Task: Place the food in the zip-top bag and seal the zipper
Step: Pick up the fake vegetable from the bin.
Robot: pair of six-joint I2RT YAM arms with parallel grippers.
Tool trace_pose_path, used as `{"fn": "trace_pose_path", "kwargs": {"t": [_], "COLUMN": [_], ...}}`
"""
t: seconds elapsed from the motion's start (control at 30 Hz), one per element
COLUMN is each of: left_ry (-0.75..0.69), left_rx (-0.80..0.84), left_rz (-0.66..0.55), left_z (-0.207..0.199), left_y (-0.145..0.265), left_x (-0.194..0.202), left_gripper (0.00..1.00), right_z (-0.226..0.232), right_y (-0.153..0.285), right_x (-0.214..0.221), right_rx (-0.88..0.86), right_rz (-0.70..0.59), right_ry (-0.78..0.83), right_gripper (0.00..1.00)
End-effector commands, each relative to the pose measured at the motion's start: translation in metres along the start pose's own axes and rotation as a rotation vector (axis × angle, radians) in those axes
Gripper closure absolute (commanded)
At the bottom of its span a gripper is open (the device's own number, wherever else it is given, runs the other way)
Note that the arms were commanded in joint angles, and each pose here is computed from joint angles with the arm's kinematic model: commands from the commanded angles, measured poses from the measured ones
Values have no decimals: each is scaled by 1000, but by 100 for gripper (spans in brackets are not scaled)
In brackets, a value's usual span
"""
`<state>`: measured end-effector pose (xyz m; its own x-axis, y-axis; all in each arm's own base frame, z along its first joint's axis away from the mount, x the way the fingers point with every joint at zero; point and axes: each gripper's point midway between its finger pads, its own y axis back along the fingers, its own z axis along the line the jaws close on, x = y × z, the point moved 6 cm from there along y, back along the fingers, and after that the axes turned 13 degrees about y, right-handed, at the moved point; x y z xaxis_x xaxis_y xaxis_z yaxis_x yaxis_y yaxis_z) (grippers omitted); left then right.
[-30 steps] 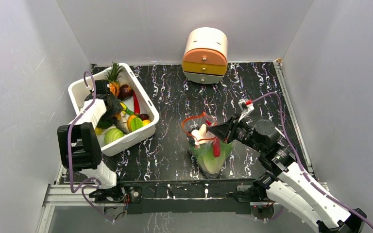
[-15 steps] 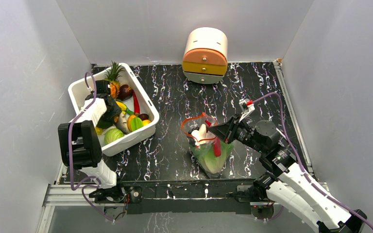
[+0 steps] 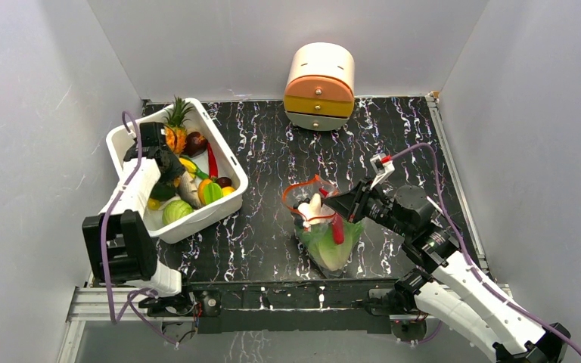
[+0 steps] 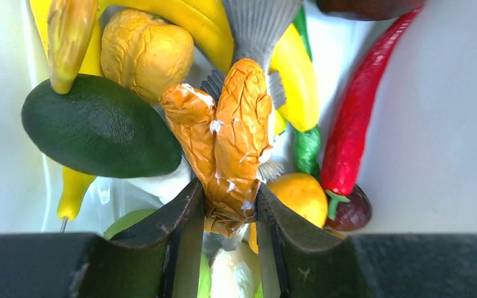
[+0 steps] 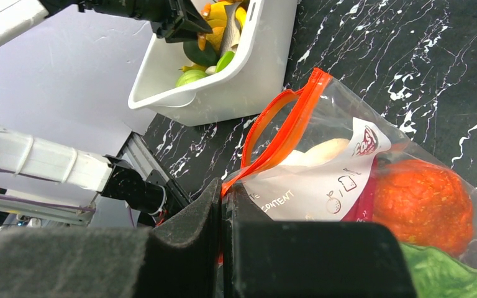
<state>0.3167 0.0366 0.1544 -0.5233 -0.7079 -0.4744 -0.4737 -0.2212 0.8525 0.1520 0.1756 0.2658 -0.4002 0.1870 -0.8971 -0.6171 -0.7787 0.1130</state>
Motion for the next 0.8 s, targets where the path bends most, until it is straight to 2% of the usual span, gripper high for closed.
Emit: {"fn": "trace_pose_path", "kwargs": {"t": [0.0,0.3,0.63,0.77], "left_ry": [11,-46,-239,-341], "left_rx": [118,360,672,875], "left_rz": [-52,-26,187,271], "left_z": [-11,-33,-74,-98], "left_y": [41,93,131,163], "left_x": [-16,-20,20,47], "left_gripper": [81,82,82,81], "right_z": [15,13,11,13], "right_y": [3,-1,-8,-11], "right_x": [-33,-39,-42,-45], "right_rx": [-50,-18,-7,-17], "right_rz": [-128,-111,-87,-90], "right_ry": [56,64,74,77], "right_gripper": [100,100,100,100]}}
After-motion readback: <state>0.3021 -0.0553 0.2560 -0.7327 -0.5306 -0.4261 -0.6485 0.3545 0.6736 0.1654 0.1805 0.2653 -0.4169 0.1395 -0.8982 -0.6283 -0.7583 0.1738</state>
